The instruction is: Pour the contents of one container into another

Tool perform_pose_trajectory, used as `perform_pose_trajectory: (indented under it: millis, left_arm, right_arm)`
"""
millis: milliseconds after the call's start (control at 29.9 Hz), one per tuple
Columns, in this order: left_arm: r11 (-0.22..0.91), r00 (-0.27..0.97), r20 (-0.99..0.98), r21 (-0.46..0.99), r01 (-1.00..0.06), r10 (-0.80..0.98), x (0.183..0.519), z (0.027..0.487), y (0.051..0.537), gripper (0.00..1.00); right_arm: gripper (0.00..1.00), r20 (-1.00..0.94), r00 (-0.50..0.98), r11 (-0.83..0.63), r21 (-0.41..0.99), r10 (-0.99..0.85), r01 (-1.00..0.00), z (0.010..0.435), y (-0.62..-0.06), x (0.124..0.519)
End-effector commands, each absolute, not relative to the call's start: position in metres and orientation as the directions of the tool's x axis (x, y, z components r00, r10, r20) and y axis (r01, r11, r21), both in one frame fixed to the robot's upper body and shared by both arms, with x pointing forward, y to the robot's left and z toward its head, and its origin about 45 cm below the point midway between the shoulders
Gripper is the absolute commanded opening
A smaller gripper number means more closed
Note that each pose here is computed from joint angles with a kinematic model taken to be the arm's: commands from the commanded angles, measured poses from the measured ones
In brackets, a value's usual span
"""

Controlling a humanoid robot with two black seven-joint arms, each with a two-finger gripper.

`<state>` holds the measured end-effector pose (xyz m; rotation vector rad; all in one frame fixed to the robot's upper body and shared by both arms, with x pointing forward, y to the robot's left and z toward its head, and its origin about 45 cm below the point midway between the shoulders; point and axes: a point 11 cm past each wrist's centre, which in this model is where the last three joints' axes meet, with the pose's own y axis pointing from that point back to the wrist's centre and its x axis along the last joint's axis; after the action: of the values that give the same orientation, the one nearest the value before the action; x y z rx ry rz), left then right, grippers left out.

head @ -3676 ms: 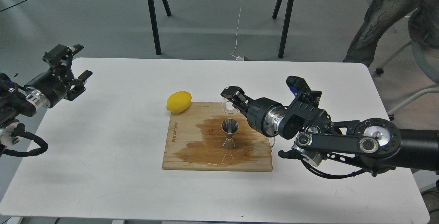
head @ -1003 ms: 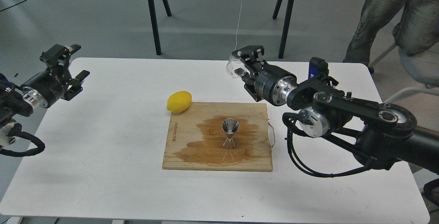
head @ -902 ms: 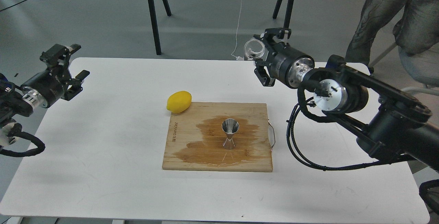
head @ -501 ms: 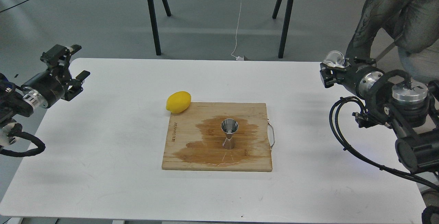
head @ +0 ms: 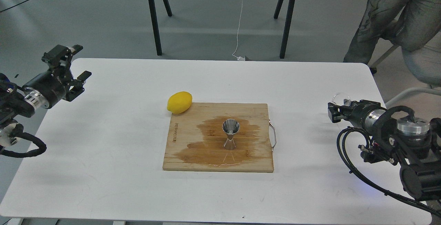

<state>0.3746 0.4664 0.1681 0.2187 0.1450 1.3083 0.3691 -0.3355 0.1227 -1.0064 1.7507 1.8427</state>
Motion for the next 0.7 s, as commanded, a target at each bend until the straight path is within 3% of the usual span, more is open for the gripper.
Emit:
perform_pose_trajectory:
  millis: [0,368,668]
  left_arm:
    - [0.240,0.252,0.017,0.247,-0.939,0.968,0.372,0.166,0.468,0.97]
    - [0.240,0.252,0.019,0.248,-0.939,0.968,0.372,0.166,0.469,0.97]
    - [0.239,0.250,0.018,0.246,-0.939,0.968,0.372,0.166,0.469,0.97]
  right_arm:
    - [0.24,-0.706,-0.687,-0.113,0.707,-0.173,-0.698,0.111,-0.342,0.364]
    - [0.25,-0.655,-0.738,-0.094,0.754,-0.161,-0.650,0.087,-0.346,0.353]
    - [0.32,-0.634,-0.758,-0.095,0.773,-0.153,-0.628,0.076,-0.342,0.347]
